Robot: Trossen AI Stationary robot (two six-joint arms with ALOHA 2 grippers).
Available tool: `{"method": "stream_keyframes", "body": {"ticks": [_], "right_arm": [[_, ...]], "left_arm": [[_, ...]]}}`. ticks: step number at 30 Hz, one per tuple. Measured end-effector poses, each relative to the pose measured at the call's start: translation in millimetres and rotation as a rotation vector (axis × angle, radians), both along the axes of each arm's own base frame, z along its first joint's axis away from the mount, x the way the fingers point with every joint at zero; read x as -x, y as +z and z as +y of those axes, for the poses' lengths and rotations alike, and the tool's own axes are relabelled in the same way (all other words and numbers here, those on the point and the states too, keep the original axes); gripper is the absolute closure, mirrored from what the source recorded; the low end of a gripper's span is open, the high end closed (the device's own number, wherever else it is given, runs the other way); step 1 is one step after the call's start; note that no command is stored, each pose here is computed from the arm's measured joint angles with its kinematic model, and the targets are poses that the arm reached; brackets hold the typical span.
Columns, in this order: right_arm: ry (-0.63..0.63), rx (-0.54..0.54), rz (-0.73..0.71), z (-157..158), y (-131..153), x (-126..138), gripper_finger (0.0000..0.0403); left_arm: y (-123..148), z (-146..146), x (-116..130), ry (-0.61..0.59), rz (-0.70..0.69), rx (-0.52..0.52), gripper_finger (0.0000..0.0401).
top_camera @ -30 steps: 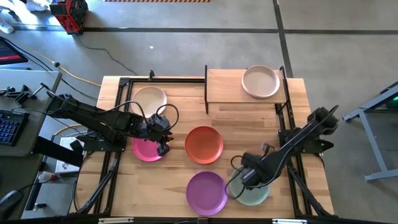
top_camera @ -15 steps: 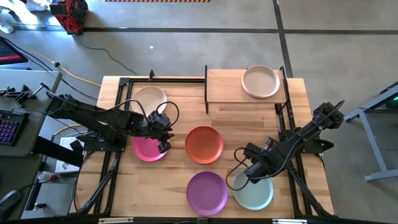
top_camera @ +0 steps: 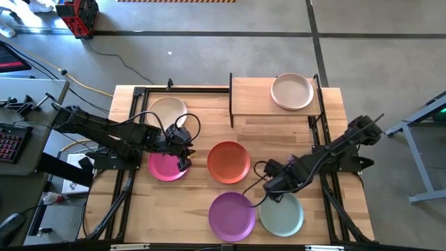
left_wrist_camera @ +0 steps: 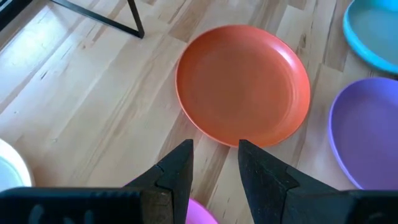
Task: Place and stack plates onto a shelf
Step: Stack the light blue plate on top of the gray plate on the shelf
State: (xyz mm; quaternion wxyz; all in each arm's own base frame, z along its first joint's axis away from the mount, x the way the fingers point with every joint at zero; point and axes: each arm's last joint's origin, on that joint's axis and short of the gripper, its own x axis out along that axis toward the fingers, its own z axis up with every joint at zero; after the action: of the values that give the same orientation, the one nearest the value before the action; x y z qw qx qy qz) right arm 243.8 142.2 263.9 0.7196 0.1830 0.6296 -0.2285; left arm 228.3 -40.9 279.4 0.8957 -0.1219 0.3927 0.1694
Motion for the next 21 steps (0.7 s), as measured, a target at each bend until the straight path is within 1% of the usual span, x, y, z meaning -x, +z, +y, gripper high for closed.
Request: {"method": "stream_keyframes", "body": {"ticks": [4,7,10,14,21], "right_arm": [[0.067,-0.018,0.009,9.1,-16.2,-13.2,0.0298],[0.119,-0.037,0.057,15.4,-31.7,-21.2,0.0295],[0.175,-0.033,0.09,21.1,-44.5,-26.1,0.0295],[0.282,-0.03,0.103,28.2,-57.1,-31.4,0.0295],[0.491,-0.02,0.114,37.5,-70.0,-35.6,0.0295]], "left_arm": [[-0.1,0.0,0.1,0.0,0.001,0.001,0.0286],[-0.1,-0.2,0.1,-0.002,0.001,0.003,0.0286],[-0.2,-0.7,0.0,-0.013,0.004,0.019,0.0286],[-0.2,-1.1,0.1,-0.018,0.005,0.024,0.0286],[-0.3,-1.1,0.1,-0.018,0.006,0.025,0.0286]]}}
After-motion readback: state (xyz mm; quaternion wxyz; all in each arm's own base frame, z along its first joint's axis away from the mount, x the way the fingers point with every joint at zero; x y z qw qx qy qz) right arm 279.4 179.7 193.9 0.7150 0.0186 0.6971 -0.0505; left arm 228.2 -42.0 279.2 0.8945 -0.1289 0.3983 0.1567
